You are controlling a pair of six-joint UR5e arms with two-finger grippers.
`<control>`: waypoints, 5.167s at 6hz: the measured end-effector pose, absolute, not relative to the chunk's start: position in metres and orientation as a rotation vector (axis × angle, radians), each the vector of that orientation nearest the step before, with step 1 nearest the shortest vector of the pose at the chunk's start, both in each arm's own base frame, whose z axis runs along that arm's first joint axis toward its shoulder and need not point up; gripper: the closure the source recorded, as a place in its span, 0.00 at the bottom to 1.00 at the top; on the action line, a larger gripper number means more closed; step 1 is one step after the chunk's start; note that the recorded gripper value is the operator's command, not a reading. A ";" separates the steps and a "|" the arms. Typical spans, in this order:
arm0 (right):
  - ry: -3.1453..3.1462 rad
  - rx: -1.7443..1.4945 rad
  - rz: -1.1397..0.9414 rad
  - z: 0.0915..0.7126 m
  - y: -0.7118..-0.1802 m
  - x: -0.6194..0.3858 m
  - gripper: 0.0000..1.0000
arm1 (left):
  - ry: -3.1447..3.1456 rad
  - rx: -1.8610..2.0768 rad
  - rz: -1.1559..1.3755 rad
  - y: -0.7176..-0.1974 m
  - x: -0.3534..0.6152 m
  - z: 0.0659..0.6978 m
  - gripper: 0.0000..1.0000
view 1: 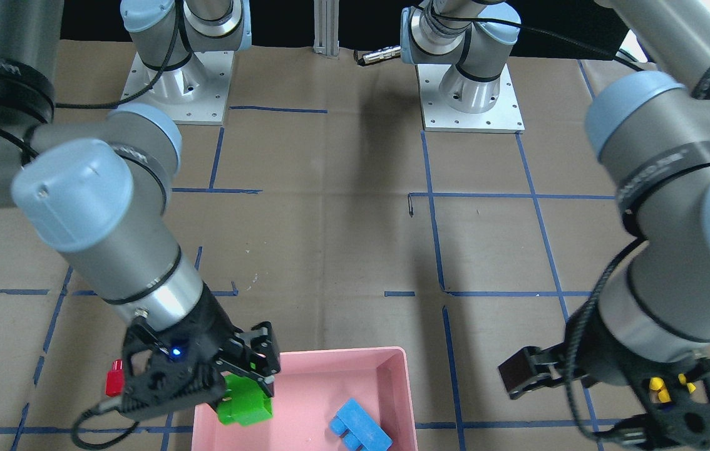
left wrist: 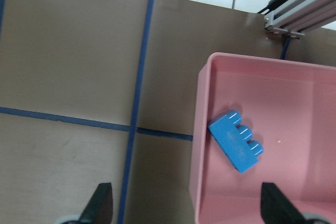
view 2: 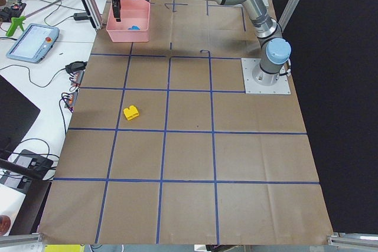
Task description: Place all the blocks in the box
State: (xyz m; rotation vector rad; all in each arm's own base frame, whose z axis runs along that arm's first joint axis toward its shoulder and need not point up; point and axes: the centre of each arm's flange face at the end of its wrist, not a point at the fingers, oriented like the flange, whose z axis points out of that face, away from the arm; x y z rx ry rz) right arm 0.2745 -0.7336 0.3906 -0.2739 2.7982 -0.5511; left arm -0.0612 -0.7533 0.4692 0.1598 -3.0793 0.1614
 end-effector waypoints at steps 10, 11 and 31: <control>3.131 -0.135 -0.325 0.413 -0.646 0.122 0.01 | -2.982 0.809 0.047 -0.730 0.277 0.360 0.00; 3.167 -0.056 -0.302 0.397 -0.634 0.071 0.01 | -2.951 0.938 0.095 -0.733 0.283 0.338 0.00; 3.094 -0.124 -0.552 0.184 -0.666 0.039 0.75 | -2.990 0.768 0.202 -0.766 0.131 0.355 0.63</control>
